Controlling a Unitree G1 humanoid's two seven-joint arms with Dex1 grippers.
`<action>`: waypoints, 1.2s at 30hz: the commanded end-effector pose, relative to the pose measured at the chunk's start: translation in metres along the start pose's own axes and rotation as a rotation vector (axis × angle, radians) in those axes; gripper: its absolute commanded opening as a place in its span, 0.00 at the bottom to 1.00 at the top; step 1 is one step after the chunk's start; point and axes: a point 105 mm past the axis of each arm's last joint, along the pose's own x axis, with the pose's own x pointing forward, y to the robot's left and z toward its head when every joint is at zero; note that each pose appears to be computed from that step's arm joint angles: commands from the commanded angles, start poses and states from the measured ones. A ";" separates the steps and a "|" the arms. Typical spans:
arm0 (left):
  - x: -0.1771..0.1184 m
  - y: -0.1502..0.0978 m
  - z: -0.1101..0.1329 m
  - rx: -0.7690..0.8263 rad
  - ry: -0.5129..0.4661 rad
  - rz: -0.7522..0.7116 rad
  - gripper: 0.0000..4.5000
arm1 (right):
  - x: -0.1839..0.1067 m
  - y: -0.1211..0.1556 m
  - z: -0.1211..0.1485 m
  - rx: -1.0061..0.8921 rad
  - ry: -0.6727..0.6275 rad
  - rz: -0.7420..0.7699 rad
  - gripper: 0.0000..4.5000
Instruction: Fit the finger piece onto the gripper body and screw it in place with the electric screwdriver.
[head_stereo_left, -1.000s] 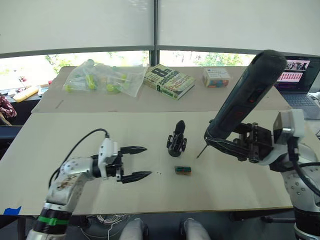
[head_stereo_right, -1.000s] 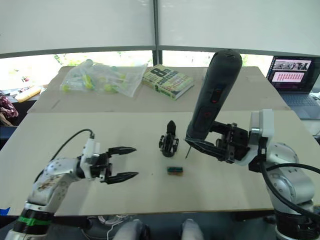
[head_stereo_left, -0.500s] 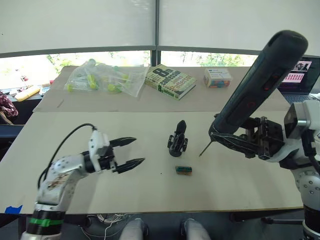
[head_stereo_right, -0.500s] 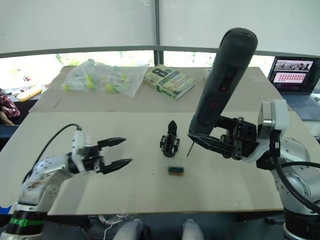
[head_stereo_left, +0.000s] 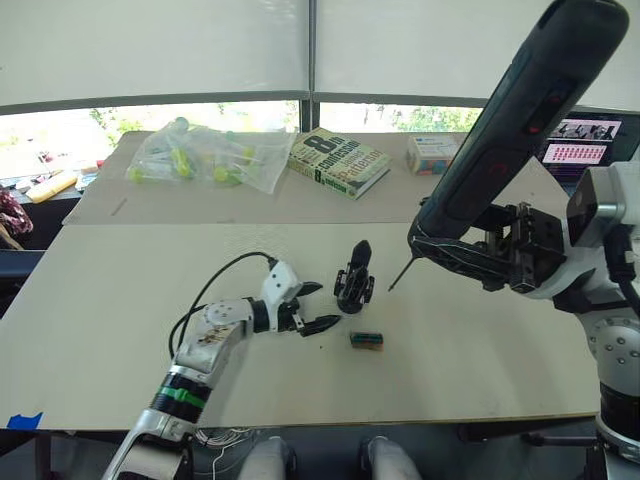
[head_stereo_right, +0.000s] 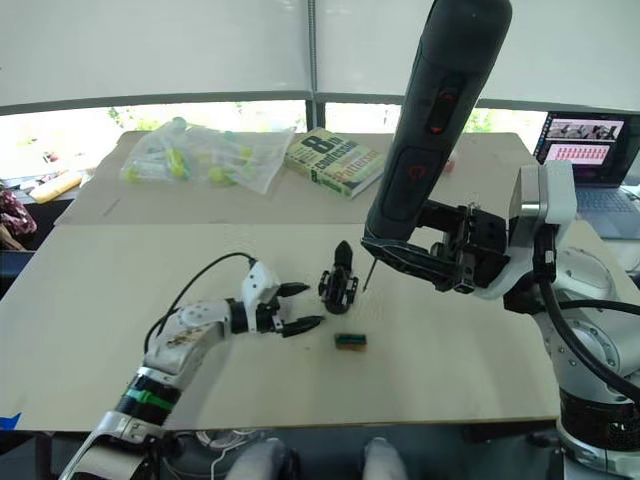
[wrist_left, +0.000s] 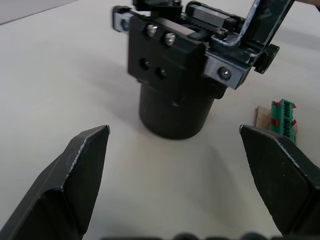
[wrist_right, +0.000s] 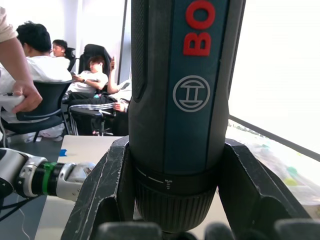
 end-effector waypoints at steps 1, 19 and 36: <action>0.011 -0.001 0.005 0.061 -0.008 -0.027 0.98 | 0.002 0.001 0.013 -0.033 -0.040 0.016 0.43; 0.039 0.004 0.009 0.037 -0.042 -0.031 0.83 | -0.001 0.001 0.011 -0.042 -0.022 -0.017 0.43; 0.029 0.017 0.010 0.162 0.017 -0.240 0.52 | -0.009 0.005 0.006 -0.023 0.010 -0.013 0.43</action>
